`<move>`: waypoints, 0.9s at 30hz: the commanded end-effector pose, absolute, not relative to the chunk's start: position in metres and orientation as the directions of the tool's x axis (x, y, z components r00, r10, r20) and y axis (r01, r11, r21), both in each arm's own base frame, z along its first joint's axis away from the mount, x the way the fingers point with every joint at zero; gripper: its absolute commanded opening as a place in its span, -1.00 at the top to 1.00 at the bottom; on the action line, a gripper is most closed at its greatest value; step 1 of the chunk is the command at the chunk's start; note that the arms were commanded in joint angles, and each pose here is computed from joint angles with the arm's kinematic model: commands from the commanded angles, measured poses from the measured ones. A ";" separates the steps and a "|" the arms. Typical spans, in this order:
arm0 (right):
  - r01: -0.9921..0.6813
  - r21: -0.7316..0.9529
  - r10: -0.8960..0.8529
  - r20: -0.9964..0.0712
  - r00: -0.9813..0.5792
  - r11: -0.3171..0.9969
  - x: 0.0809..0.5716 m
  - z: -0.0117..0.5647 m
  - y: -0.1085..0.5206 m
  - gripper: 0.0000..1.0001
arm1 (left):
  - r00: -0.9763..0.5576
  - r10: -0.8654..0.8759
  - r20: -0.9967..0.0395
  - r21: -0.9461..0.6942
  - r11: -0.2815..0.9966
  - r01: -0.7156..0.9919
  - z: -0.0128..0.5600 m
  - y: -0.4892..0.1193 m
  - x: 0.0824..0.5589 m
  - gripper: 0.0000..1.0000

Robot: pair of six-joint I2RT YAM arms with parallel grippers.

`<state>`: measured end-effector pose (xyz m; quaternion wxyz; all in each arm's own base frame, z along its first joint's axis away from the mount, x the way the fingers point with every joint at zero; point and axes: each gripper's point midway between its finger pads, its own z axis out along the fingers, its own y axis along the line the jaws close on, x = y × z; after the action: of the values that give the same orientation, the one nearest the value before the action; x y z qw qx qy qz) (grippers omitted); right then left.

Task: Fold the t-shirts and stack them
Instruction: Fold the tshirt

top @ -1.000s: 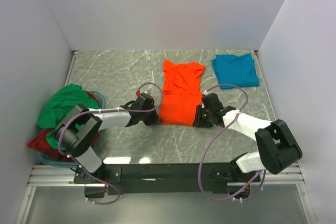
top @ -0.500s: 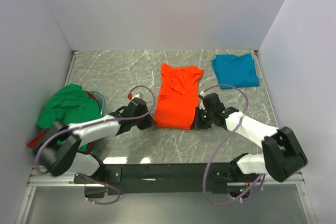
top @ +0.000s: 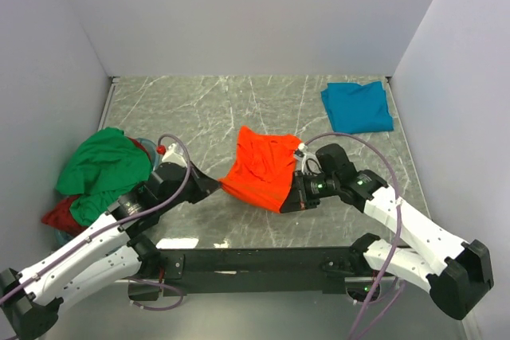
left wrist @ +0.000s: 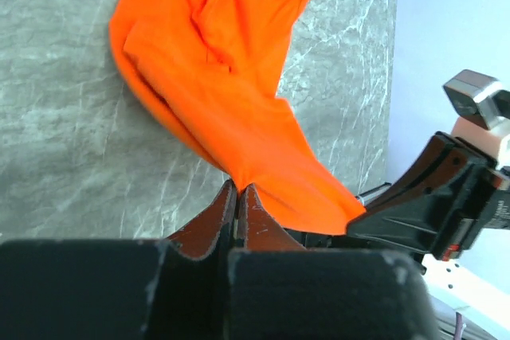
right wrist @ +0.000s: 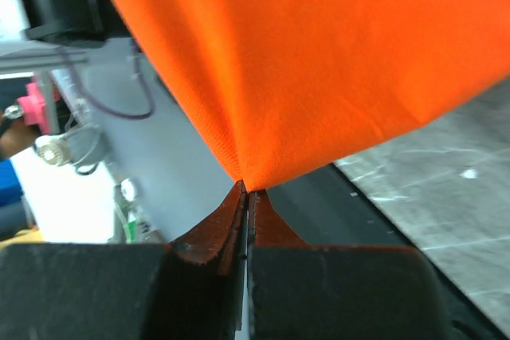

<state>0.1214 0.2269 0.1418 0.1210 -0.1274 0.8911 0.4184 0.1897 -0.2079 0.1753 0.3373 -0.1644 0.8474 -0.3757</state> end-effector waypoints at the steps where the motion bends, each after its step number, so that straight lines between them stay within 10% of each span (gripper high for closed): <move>1: -0.306 0.764 -0.156 -0.266 -0.951 0.568 0.101 0.165 0.228 1.00 | -0.661 -0.565 -0.493 -0.737 0.675 -0.027 0.194 -0.197 0.199 0.99; 27: -0.115 0.623 0.178 -0.388 -0.905 0.773 0.242 0.170 0.174 1.00 | -0.532 -0.500 -0.683 -0.585 0.811 -0.012 0.240 -0.232 0.344 0.99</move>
<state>0.2207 0.1925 0.1692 0.1833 -0.0091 0.9068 0.3796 0.3056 -0.2380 0.2043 0.3962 -0.1473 0.8654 -0.2692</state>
